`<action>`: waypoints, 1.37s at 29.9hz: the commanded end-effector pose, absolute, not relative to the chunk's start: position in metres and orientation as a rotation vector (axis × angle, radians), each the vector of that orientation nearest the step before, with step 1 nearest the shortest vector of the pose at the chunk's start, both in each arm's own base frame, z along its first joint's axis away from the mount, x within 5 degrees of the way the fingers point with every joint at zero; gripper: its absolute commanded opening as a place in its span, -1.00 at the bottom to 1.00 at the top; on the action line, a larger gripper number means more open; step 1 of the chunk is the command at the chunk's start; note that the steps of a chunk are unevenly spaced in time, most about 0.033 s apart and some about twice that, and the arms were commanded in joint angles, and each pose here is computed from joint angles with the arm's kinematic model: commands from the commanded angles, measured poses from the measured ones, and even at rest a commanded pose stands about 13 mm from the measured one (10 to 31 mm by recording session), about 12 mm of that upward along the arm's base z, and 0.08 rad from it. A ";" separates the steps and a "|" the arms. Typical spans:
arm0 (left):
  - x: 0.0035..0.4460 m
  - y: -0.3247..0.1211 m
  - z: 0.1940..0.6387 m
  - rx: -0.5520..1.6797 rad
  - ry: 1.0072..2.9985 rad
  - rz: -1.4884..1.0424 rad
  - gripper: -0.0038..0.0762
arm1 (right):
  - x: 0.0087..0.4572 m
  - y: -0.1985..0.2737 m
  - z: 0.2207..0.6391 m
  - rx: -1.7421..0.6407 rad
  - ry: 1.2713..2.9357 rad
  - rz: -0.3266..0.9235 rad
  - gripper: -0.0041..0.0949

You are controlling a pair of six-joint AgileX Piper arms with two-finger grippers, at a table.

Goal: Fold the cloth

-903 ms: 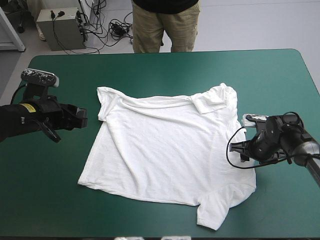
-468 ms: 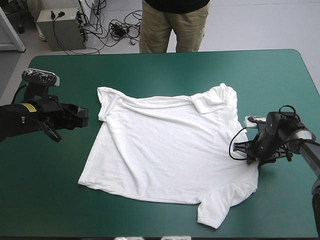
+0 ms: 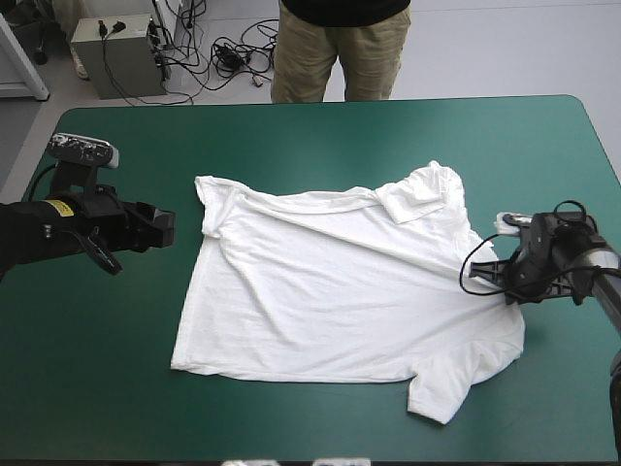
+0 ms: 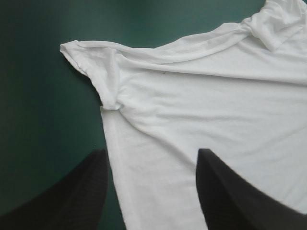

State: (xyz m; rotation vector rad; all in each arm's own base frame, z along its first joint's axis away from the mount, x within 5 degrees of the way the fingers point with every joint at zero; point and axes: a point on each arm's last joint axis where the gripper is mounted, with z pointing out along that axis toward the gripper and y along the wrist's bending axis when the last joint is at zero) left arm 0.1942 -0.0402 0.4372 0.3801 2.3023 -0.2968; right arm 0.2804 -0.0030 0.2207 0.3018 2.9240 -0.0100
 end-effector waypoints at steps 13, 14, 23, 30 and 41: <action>0.192 -0.041 0.451 0.350 2.212 -0.314 0.10 | 0.350 -0.131 0.296 0.667 2.479 -0.148 -0.95; 0.192 -0.041 0.451 0.350 2.212 -0.310 0.10 | 0.358 -0.137 0.298 0.680 2.458 -0.146 -0.95; 0.192 -0.041 0.451 0.350 2.212 -0.311 0.10 | 0.424 -0.164 0.327 0.650 2.293 -0.149 -0.95; 0.192 -0.041 0.451 0.349 2.210 -0.310 0.10 | 0.457 -0.171 0.329 0.612 2.308 -0.093 -0.95; 0.188 -0.041 0.447 0.368 2.268 -0.308 0.10 | 0.449 -0.161 0.315 0.602 2.498 0.022 0.33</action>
